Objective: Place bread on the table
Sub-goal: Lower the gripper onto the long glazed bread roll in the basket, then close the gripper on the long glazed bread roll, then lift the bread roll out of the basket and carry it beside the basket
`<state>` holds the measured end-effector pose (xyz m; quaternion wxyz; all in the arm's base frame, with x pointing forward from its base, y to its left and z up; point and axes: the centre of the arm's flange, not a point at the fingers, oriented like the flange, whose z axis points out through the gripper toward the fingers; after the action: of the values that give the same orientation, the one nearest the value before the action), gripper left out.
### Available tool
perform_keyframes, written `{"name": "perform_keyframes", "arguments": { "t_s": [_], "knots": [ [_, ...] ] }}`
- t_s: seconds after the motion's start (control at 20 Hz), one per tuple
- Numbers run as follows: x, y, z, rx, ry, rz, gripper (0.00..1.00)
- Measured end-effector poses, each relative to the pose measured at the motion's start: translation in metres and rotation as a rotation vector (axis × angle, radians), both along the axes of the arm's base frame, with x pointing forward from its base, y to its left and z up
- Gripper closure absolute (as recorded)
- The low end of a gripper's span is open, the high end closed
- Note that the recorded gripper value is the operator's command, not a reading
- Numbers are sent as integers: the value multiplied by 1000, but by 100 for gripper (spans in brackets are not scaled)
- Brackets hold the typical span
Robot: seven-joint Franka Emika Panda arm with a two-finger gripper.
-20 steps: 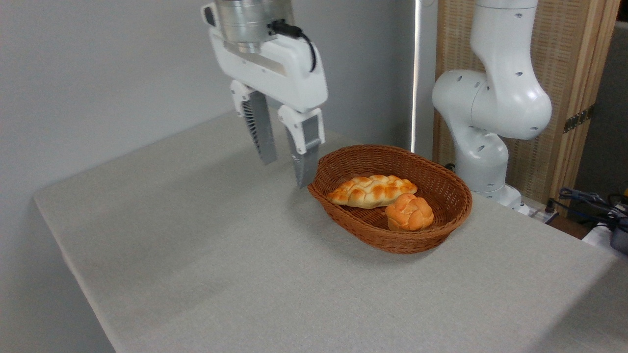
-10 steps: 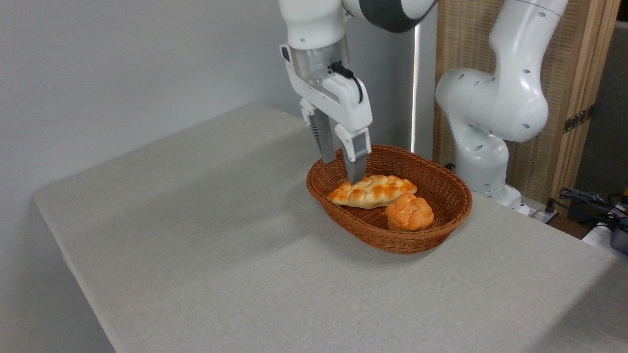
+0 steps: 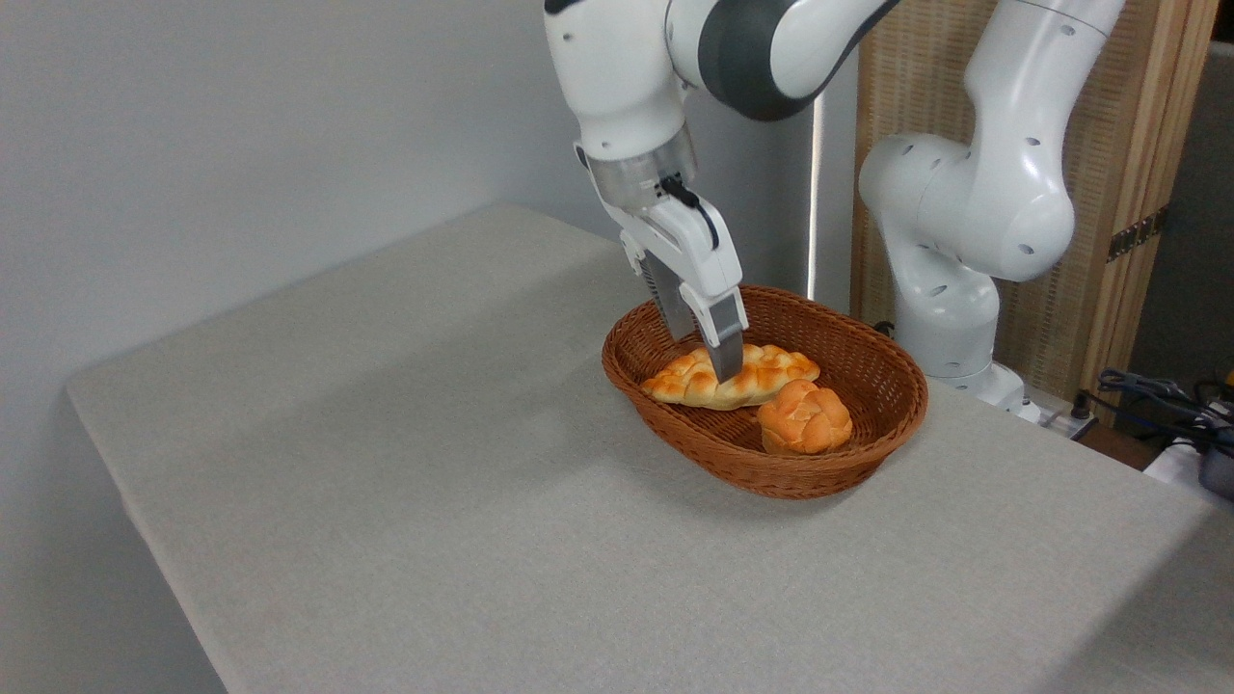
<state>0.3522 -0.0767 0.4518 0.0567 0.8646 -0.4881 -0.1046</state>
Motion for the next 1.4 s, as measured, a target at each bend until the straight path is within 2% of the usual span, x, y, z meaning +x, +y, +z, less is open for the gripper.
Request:
{"name": "perform_keyframes", "arguments": {
  "t_s": [0.4,0.6,0.85,0.9,1.15,1.4],
  "knots": [
    [-10,-9,-29,14,53,-32,0],
    [-12,-10,-41,20,58,-37,2],
    [-13,-10,-46,23,57,-39,54],
    [-13,-10,-46,23,58,-39,61],
    [-13,-10,-47,24,58,-39,65],
    [-13,-9,-47,28,58,-41,76]
  ]
}}
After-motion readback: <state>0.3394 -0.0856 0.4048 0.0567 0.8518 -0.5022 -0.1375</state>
